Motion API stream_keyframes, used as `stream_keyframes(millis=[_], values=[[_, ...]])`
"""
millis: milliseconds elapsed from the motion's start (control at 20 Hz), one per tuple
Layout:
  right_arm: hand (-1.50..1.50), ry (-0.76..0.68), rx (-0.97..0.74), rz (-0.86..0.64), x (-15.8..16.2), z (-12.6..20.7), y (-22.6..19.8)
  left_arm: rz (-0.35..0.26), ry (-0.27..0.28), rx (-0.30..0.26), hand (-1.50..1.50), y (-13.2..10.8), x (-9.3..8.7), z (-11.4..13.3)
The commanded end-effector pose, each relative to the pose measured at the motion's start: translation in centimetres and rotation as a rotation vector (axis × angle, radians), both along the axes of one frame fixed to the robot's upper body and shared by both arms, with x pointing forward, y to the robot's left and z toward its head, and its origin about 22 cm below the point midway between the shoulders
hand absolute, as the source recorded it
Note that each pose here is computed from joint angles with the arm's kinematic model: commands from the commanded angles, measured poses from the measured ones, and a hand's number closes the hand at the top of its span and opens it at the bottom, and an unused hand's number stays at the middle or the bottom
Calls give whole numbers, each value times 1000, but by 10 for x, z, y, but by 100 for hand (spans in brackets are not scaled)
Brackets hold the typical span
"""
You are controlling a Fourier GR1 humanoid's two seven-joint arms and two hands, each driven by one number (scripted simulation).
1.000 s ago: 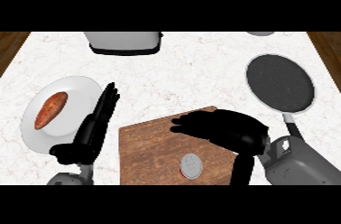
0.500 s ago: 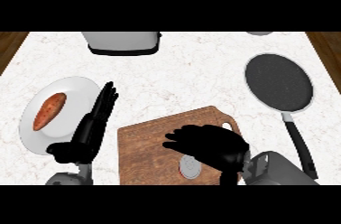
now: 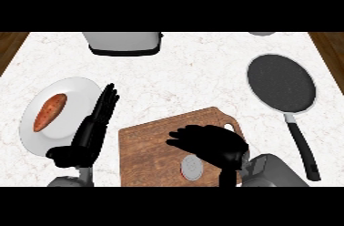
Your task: Pick the can from the cutting board and place it in the pan
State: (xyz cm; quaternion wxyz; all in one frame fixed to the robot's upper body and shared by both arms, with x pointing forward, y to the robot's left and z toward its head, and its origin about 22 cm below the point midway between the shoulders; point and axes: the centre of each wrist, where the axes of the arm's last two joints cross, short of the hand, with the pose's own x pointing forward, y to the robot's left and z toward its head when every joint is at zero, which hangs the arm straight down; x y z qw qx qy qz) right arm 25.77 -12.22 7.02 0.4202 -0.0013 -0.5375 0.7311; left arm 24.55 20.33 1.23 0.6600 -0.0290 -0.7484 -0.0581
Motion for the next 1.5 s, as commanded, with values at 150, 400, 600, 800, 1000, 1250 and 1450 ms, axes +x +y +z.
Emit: stream_keyframes(millis=[150, 400, 600, 800, 1000, 1250, 1450], values=[[-150, 15, 17, -2, -3, -22, 38, -3, 1, -3, 0, 3, -18, -12], [-150, 12, -44, -33, 4, -48, 24, 7, -14, 5, 0, 4, -10, -6], [-150, 25, -68, 0, -6, -50, 45, 14, 5, 8, 0, -21, 6, -7], [150, -49, -152, 128, 18, -69, 27, 6, -14, 9, 0, -6, 1, 0], [150, -81, -134, 131, 9, -74, 52, -6, 11, -10, 0, -2, -8, 0], [150, -143, -50, 96, 20, -68, 29, -13, 2, -8, 0, -8, 5, -13], [150, -225, 74, 46, 15, -48, 23, 17, -19, 15, 0, -11, 11, -15]])
